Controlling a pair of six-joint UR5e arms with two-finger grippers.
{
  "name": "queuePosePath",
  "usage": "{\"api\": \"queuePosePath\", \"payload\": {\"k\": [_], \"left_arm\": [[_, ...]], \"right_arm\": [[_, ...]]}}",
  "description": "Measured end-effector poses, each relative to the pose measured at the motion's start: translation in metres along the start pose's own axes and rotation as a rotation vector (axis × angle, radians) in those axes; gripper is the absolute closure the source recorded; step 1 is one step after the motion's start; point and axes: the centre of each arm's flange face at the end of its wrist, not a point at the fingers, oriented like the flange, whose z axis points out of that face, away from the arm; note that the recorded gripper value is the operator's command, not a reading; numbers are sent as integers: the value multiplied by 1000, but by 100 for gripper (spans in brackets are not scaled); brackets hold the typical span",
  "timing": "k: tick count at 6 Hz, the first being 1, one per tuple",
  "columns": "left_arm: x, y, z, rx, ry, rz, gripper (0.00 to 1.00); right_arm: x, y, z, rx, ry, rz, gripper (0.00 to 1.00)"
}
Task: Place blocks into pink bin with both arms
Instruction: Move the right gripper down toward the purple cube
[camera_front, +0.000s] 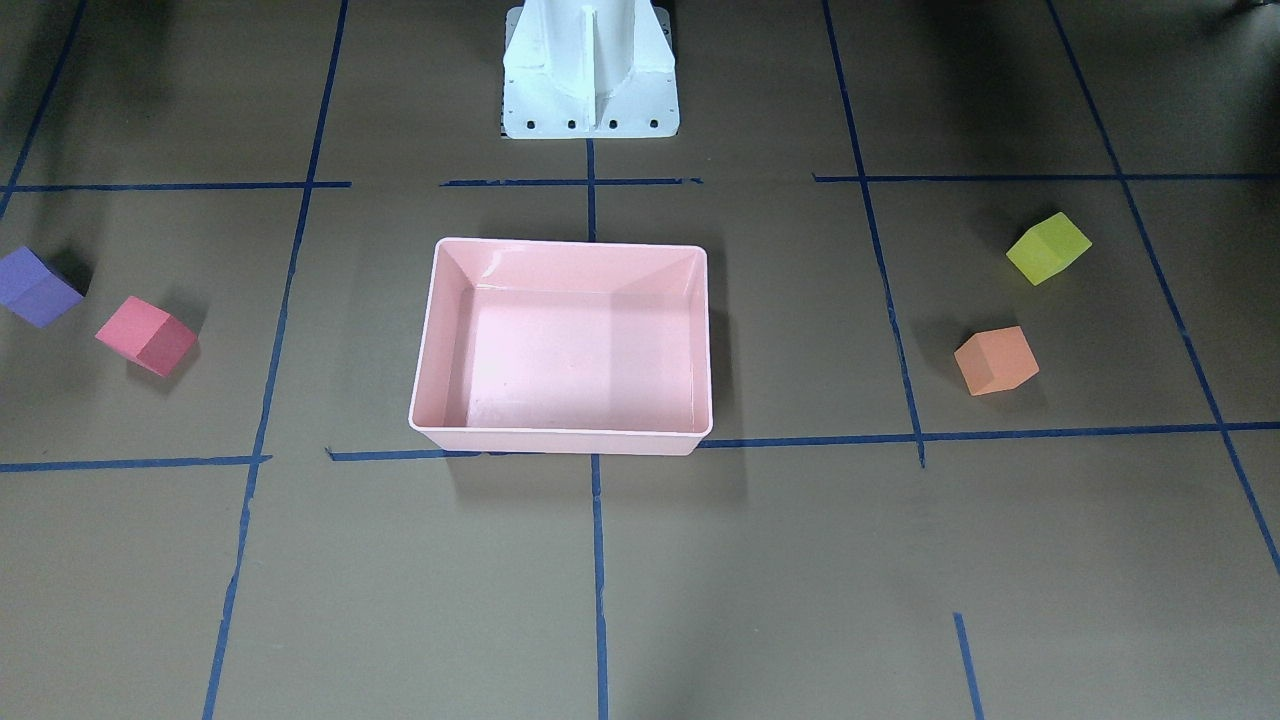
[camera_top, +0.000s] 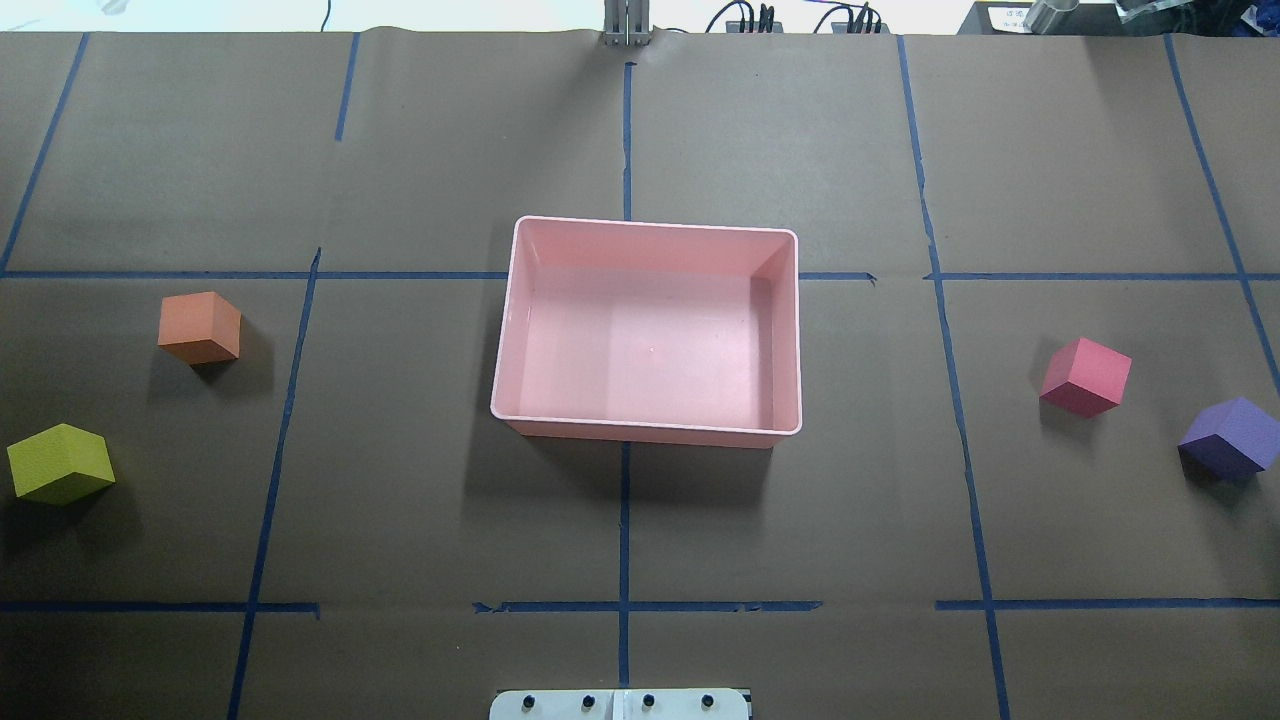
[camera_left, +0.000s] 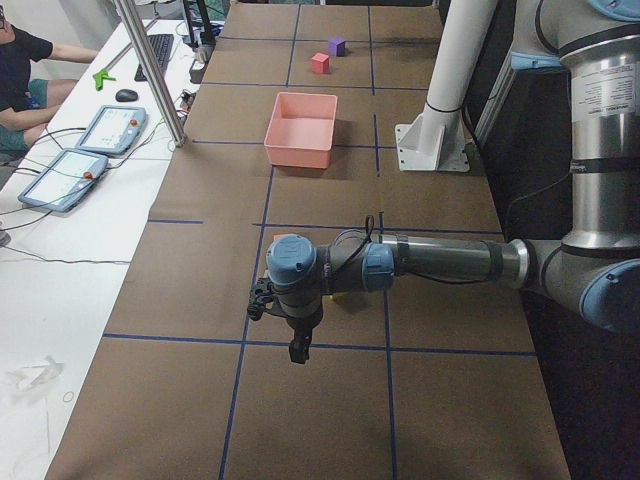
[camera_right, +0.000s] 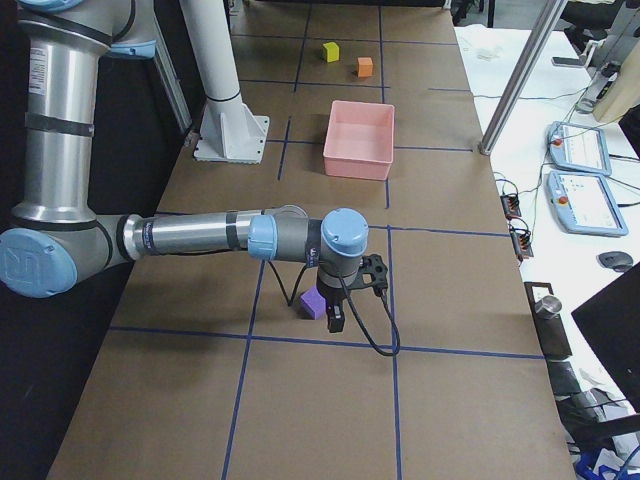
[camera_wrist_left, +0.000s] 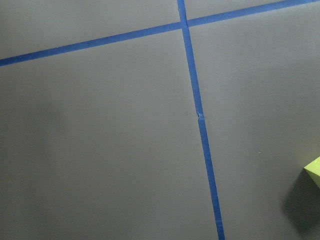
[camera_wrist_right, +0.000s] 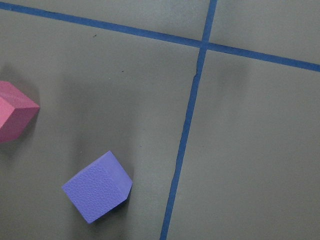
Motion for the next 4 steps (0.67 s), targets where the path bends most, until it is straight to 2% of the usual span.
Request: {"api": "queuePosePath", "payload": {"k": [1, 2, 4], "left_arm": [[3, -1, -2, 4, -1, 4, 0], [6, -2, -5, 8, -2, 7, 0], [8, -2, -6, 10, -2, 8, 0]], "right_arm": [[-6, -4, 2, -4, 0, -22, 0], [-21, -14, 12, -5, 2, -86, 0], [-66, -34, 48, 18, -3, -275, 0]]}}
